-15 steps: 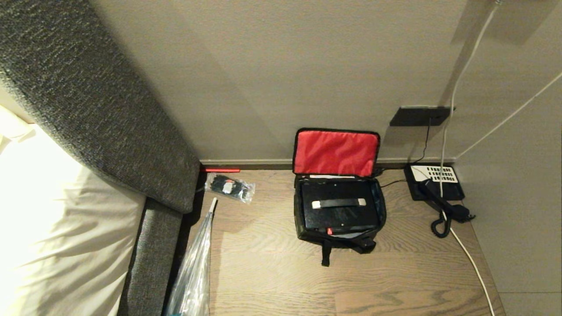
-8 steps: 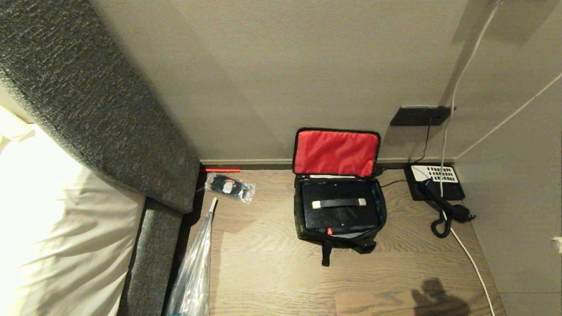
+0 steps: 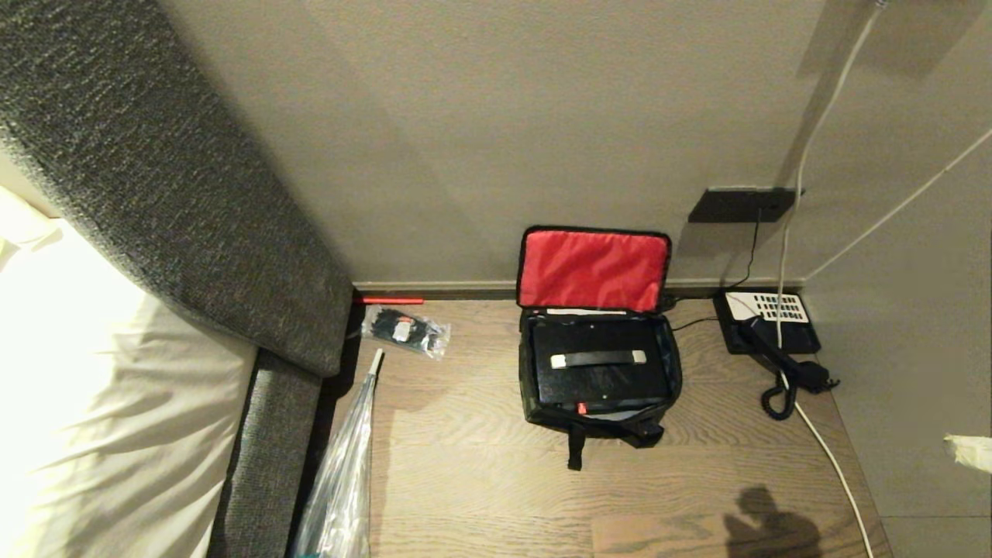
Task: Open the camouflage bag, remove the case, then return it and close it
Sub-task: Grip the handle
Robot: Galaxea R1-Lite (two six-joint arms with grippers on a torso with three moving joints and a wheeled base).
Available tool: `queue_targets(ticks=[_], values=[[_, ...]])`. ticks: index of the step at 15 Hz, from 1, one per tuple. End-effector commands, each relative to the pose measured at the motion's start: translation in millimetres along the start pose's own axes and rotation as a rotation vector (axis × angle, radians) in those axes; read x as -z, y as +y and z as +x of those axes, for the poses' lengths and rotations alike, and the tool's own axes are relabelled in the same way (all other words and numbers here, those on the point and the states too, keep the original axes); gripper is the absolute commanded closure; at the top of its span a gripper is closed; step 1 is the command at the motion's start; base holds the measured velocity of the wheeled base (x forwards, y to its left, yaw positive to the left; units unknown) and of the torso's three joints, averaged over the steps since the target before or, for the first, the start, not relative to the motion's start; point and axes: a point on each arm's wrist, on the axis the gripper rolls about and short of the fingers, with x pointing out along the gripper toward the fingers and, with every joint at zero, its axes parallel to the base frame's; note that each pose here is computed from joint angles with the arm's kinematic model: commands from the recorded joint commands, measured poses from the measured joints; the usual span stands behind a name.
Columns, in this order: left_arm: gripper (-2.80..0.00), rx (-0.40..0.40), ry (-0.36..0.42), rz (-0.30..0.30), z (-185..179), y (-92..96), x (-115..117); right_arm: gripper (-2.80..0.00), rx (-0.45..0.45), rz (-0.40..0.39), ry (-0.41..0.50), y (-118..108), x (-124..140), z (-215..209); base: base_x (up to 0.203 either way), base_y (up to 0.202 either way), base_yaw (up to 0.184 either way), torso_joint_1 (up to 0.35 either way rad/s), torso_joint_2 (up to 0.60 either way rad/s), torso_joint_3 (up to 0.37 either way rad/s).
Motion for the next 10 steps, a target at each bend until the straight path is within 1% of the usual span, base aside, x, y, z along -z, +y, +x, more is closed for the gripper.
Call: queue_targets(ticks=[1, 10], values=[[0.0, 0.0, 0.0, -0.001, 0.0, 0.0, 0.0, 0.0, -0.001, 0.003, 0.006, -0.1, 0.6, 0.6, 0.0, 0.0, 0.0, 0.0, 0.0, 0.0], [0.0, 0.0, 0.0, -0.001, 0.0, 0.0, 0.0, 0.0, 0.0, 0.0, 0.012, -0.3, 3.3, 1.1, 0.0, 0.0, 0.0, 0.0, 0.0, 0.0]])
